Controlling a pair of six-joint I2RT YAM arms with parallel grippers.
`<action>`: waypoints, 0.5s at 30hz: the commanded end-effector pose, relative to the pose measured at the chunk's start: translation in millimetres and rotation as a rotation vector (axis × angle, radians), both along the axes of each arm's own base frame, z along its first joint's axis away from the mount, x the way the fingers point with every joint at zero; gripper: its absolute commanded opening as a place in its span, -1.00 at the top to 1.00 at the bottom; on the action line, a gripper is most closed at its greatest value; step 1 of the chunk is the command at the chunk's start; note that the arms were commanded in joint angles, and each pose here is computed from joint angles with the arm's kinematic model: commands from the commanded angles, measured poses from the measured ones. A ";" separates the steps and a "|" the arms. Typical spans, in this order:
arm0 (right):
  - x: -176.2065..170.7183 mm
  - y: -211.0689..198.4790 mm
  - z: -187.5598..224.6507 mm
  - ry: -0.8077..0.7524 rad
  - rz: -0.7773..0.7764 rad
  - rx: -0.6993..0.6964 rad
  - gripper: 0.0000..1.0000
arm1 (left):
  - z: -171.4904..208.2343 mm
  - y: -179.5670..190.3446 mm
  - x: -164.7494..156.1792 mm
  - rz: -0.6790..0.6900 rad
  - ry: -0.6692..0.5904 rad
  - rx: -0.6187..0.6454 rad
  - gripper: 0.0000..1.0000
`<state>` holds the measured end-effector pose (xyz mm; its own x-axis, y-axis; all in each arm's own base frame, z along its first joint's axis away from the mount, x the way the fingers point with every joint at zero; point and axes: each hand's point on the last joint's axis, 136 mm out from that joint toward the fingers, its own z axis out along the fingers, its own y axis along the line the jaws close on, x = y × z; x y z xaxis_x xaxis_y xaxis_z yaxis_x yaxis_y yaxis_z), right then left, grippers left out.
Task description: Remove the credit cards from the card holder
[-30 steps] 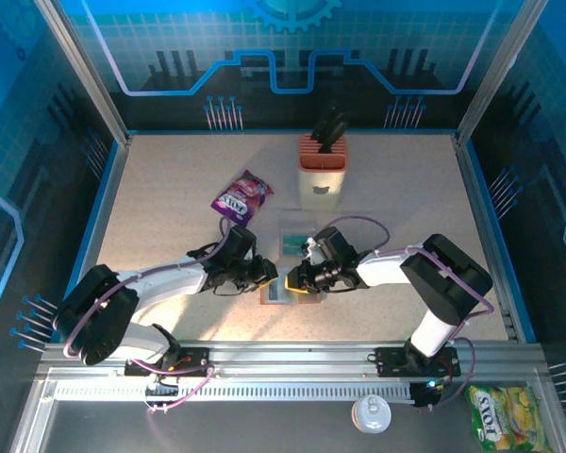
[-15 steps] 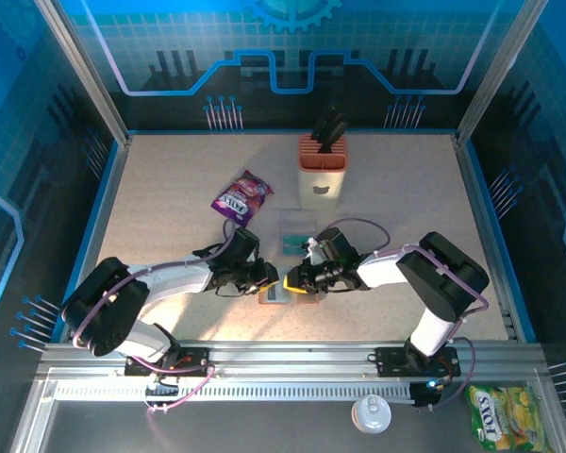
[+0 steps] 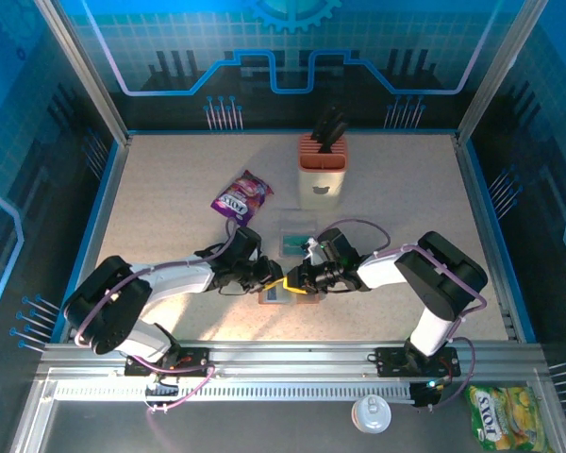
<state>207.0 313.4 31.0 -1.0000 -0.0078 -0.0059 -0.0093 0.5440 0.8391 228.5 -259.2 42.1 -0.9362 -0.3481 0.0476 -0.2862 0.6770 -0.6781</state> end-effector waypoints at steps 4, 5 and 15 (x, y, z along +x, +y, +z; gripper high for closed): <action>2.0 -2.9 7.2 -0.003 -0.005 0.015 0.58 | 8.7 -9.3 1.5 -0.011 -0.003 -0.041 0.51; 2.6 -3.2 9.9 -0.009 -0.005 0.016 0.57 | 9.8 -9.2 1.6 -0.012 -0.005 -0.040 0.52; 10.7 -27.7 34.2 -0.105 -0.026 -0.094 0.47 | 18.8 -12.5 3.5 -0.025 -0.015 -0.039 0.55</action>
<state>212.3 298.1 58.9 -0.9974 0.0137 -0.0704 -0.0501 0.5689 0.8209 232.1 -262.5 47.1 -0.9367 -0.3474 0.0427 -0.2802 0.6711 -0.6863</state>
